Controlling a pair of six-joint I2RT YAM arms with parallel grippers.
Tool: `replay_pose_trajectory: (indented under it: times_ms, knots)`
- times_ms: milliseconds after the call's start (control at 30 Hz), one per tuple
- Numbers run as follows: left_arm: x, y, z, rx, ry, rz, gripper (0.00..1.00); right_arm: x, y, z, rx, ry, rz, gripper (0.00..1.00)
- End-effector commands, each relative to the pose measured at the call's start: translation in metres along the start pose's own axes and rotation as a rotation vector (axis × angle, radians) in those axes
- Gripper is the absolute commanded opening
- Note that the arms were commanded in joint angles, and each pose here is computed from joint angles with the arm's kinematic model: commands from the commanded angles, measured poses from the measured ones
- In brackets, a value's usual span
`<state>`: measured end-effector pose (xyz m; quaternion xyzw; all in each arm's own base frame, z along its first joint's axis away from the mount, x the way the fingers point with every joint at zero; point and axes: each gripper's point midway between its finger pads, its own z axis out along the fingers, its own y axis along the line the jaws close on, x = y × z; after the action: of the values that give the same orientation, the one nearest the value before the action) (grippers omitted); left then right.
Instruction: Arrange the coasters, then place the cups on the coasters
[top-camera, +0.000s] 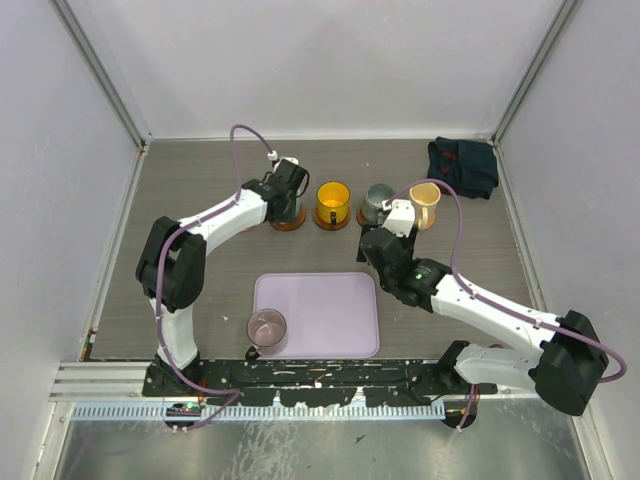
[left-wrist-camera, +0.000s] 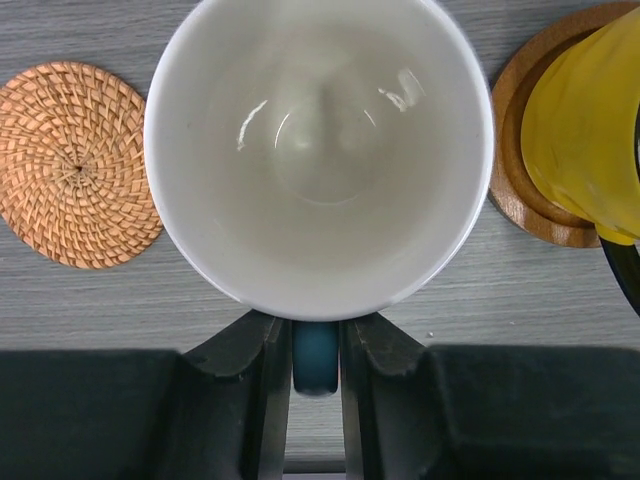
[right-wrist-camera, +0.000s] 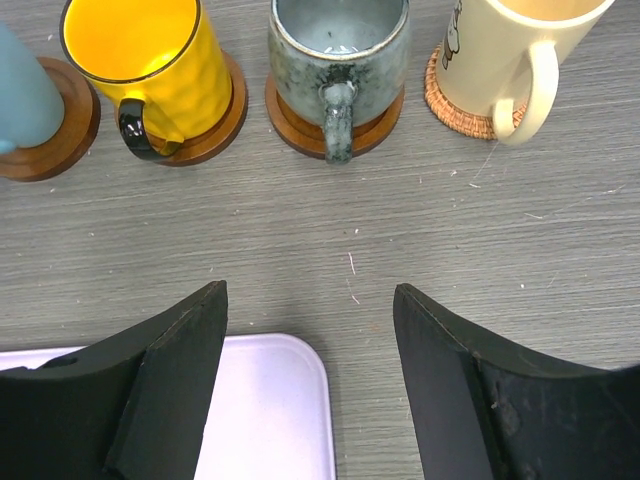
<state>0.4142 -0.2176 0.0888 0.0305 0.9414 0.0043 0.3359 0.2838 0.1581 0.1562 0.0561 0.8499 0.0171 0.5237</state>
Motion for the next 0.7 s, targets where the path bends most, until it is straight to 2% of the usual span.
replay_pose_trajectory:
  times_ms: [0, 267, 667]
  knots:
    - [-0.024, -0.001, -0.009, 0.012, -0.086, -0.042, 0.27, -0.017, 0.008, -0.001, -0.016, -0.035, 0.054, 0.72]
    - [-0.020, 0.002, -0.015, 0.015, -0.083, -0.050, 0.51, -0.017, 0.010, -0.002, -0.026, -0.031, 0.066, 0.71]
    - [-0.018, 0.014, -0.041, 0.021, -0.112, -0.063, 0.61, -0.016, 0.012, -0.003, -0.036, -0.020, 0.078, 0.70]
